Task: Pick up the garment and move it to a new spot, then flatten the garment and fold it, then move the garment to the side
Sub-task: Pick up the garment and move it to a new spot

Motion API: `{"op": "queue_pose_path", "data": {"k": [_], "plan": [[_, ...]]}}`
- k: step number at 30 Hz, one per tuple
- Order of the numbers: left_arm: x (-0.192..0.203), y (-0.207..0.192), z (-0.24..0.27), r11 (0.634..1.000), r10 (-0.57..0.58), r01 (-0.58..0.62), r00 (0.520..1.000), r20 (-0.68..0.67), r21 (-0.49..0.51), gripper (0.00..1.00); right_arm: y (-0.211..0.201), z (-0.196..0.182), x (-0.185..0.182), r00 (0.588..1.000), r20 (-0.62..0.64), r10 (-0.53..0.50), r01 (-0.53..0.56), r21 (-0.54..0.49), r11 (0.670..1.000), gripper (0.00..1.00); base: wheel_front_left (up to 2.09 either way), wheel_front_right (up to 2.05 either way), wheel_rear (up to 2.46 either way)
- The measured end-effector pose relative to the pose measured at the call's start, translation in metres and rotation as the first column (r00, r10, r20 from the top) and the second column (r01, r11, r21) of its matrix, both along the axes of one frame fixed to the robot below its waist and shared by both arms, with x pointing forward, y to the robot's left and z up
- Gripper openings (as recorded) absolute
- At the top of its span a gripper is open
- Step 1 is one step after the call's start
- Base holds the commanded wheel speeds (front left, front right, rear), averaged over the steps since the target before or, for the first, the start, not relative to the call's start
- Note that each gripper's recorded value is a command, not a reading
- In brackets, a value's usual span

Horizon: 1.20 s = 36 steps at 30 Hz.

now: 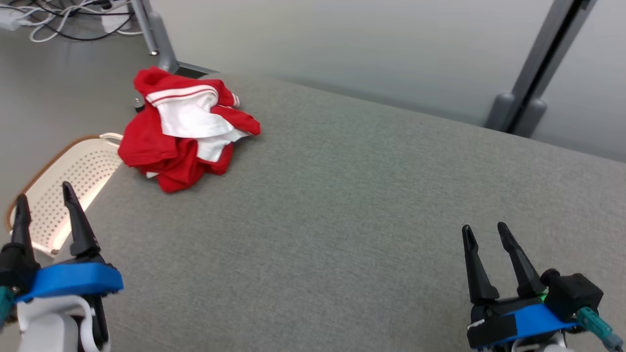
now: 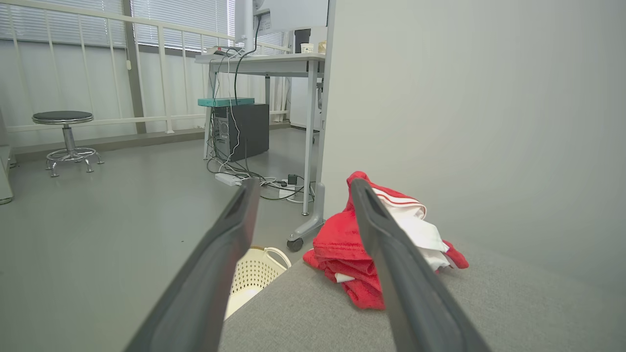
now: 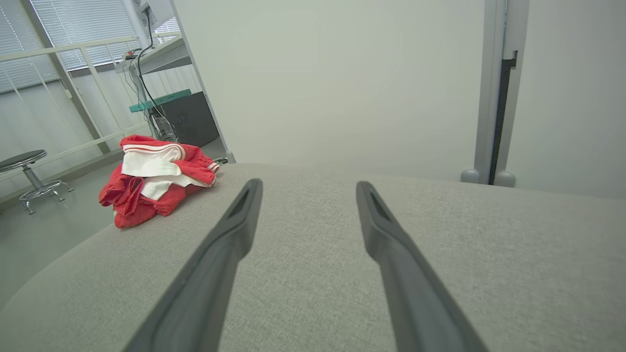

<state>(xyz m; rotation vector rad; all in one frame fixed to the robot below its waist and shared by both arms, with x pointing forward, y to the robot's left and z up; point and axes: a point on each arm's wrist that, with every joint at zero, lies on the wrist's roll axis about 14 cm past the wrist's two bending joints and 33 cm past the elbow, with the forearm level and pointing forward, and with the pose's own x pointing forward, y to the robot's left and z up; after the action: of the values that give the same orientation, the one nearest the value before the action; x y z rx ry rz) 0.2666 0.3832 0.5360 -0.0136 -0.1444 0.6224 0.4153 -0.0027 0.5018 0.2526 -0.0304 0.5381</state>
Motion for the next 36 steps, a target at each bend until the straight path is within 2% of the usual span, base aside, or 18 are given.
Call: {"op": "queue_pose_path", "data": {"k": [5, 8, 14, 20, 26, 36], "plan": [[0.051, 0.009, 0.029, 0.997, -0.053, 0.051, 0.998, 0.039, 0.055, 1.0, -0.032, -0.004, 0.012, 0.996, 0.01, -0.091, 0.091, -0.023, 0.996, 1.0, 0.0, 0.0, 0.0], [0.085, 0.015, 0.033, 0.997, -0.067, 0.065, 0.997, 0.046, 0.052, 1.0, -0.053, -0.012, 0.019, 0.989, 0.007, -0.149, 0.15, -0.047, 0.988, 1.0, 0.0, 0.0, 0.0], [0.152, 0.026, 0.03, 0.995, -0.088, 0.087, 0.996, 0.033, 0.045, 1.0, -0.094, -0.027, 0.034, 0.967, 0.015, -0.256, 0.256, -0.108, 0.961, 1.0, 0.0, 0.0, 0.0], [0.203, 0.044, 0.0, 0.997, -0.073, 0.073, 0.997, -0.039, 0.0, 1.0, -0.131, -0.041, 0.048, 0.937, 0.026, -0.348, 0.347, -0.174, 0.922, 1.0, 0.0, 0.0, 0.0], [0.227, 0.059, -0.051, 0.997, -0.051, 0.039, 0.984, -0.173, -0.073, 1.0, -0.151, -0.052, 0.058, 0.919, 0.026, -0.393, 0.388, -0.224, 0.894, 1.0, 0.0, 0.0, 0.0], [0.235, 0.061, -0.113, 0.987, -0.055, -0.004, 0.931, -0.36, -0.161, 1.0, -0.151, -0.065, 0.066, 0.921, 0.008, -0.39, 0.38, -0.246, 0.892, 1.0, 0.0, 0.0, 0.0]]}}
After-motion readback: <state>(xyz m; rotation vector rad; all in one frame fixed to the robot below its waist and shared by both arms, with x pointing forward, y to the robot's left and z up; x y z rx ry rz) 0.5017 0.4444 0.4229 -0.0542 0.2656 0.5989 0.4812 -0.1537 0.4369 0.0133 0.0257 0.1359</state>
